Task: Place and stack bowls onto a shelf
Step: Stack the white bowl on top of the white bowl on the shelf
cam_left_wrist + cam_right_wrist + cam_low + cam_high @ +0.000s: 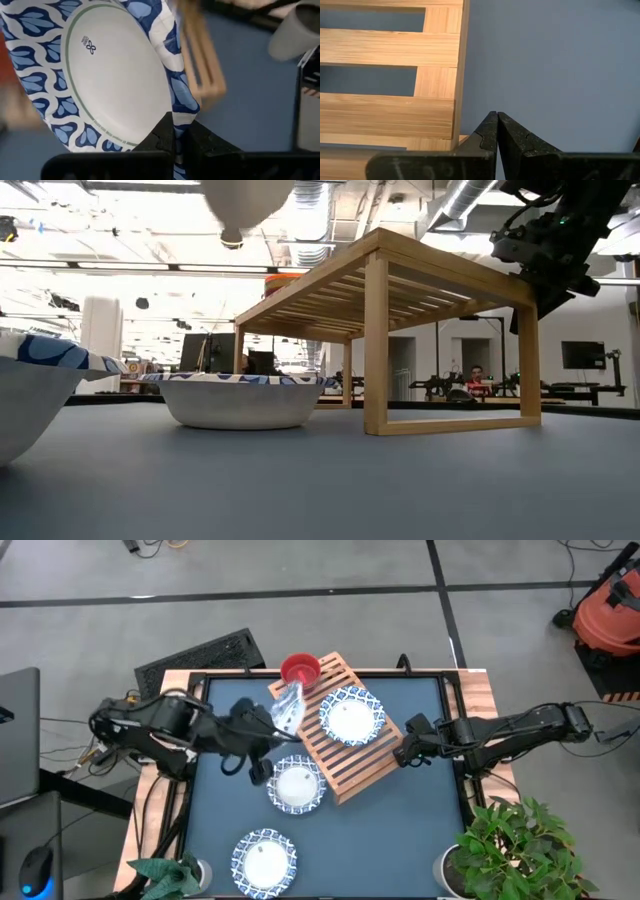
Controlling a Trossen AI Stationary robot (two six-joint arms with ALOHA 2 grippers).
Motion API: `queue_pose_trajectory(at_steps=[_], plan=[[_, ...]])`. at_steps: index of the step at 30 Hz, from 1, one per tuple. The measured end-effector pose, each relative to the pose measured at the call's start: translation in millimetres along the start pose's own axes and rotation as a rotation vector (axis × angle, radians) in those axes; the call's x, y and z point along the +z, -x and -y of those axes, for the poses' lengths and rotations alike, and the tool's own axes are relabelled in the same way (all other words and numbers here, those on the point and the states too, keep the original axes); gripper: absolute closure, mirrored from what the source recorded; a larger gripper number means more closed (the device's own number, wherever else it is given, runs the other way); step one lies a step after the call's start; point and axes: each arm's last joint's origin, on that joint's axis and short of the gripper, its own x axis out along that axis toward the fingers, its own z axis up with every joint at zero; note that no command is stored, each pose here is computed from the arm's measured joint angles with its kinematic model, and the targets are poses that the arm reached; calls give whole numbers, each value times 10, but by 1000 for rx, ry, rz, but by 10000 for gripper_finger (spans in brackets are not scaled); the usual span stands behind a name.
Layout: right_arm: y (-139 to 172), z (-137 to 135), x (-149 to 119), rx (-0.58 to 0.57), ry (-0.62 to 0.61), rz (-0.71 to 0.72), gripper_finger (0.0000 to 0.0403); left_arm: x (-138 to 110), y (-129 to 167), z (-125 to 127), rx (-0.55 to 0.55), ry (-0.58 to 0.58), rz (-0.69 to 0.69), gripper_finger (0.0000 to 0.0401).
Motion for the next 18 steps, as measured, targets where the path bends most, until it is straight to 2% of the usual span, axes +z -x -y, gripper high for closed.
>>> queue_pose_trajectory(at_steps=[4,6,9,11,18], plan=[[0,0,0,0,0,0,367,199,119,19,6,-268,179,401],[-1,0,3,0,-3,1,367,273,121,27,8,-454,241,401],[-2,0,3,0,-3,1,367,358,55,34,25,-728,290,401],[-2,0,3,0,-3,1,367,393,-12,22,53,-863,291,401],[-3,-7,6,6,-13,3,367,488,-442,-83,99,-1089,190,401]])
